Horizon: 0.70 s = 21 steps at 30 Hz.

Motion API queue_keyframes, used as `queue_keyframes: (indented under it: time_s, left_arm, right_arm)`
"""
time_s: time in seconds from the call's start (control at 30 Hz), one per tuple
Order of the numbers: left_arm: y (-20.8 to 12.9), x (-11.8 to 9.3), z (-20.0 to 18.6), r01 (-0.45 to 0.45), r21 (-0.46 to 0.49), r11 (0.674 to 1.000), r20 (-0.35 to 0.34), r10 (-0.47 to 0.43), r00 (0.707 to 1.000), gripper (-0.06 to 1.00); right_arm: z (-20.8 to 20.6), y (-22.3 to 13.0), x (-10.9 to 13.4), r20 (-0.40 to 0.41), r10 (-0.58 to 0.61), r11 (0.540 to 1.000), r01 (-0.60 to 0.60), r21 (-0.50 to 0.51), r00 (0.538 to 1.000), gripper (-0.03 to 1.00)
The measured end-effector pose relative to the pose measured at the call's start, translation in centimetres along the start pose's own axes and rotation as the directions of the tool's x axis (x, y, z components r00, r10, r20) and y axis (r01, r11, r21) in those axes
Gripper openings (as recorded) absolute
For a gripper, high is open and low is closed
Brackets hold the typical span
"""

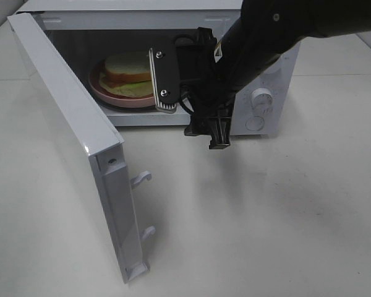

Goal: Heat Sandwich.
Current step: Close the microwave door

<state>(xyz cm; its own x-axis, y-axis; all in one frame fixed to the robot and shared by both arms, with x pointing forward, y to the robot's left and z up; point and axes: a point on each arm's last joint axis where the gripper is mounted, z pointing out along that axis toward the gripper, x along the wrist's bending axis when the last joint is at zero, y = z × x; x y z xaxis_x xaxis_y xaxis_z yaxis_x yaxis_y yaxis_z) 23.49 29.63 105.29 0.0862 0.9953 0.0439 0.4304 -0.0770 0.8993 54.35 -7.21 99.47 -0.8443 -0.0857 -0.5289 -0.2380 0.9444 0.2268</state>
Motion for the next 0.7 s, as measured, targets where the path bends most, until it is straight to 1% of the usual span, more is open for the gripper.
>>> queue_keyframes:
  time_s: [0.03, 0.17, 0.2, 0.4, 0.47, 0.57, 0.63, 0.7]
  left_arm:
    - [0.0, 0.0, 0.0, 0.000, 0.000, 1.000, 0.000, 0.000, 1.000, 0.99]
    - [0.0, 0.0, 0.0, 0.000, 0.000, 1.000, 0.000, 0.000, 1.000, 0.99]
    - [0.0, 0.0, 0.0, 0.000, 0.000, 1.000, 0.000, 0.000, 1.000, 0.99]
    - [0.0, 0.0, 0.0, 0.000, 0.000, 1.000, 0.000, 0.000, 1.000, 0.99]
    - [0.0, 0.0, 0.0, 0.000, 0.000, 1.000, 0.000, 0.000, 1.000, 0.99]
    - [0.0, 0.0, 0.0, 0.000, 0.000, 1.000, 0.000, 0.000, 1.000, 0.99]
    - [0.0, 0.0, 0.0, 0.000, 0.000, 1.000, 0.000, 0.000, 1.000, 0.99]
    - [0.0, 0.0, 0.0, 0.000, 0.000, 1.000, 0.000, 0.000, 1.000, 0.99]
  right_arm:
    - [-0.9, -0.2, 0.3, 0.008, 0.019, 1.000, -0.019, -0.004, 1.000, 0.75]
    - [-2.1, -0.5, 0.8, 0.015, 0.056, 0.998, -0.056, -0.008, 0.998, 0.75]
    - [-2.8, -0.7, 1.2, 0.019, 0.085, 0.996, -0.085, -0.011, 0.996, 0.75]
    - [-4.4, -1.3, 2.3, 0.024, 0.152, 0.988, -0.151, -0.017, 0.988, 0.75]
    - [-5.2, -1.8, 3.2, 0.019, 0.208, 0.978, -0.208, -0.015, 0.978, 0.75]
    - [-5.8, -2.0, 3.6, 0.021, 0.245, 0.970, -0.244, -0.018, 0.969, 0.75]
    - [-6.7, -2.4, 4.3, 0.024, 0.311, 0.950, -0.311, -0.024, 0.950, 0.75]
    - [-7.0, -2.5, 4.6, 0.024, 0.332, 0.943, -0.332, -0.024, 0.943, 0.75]
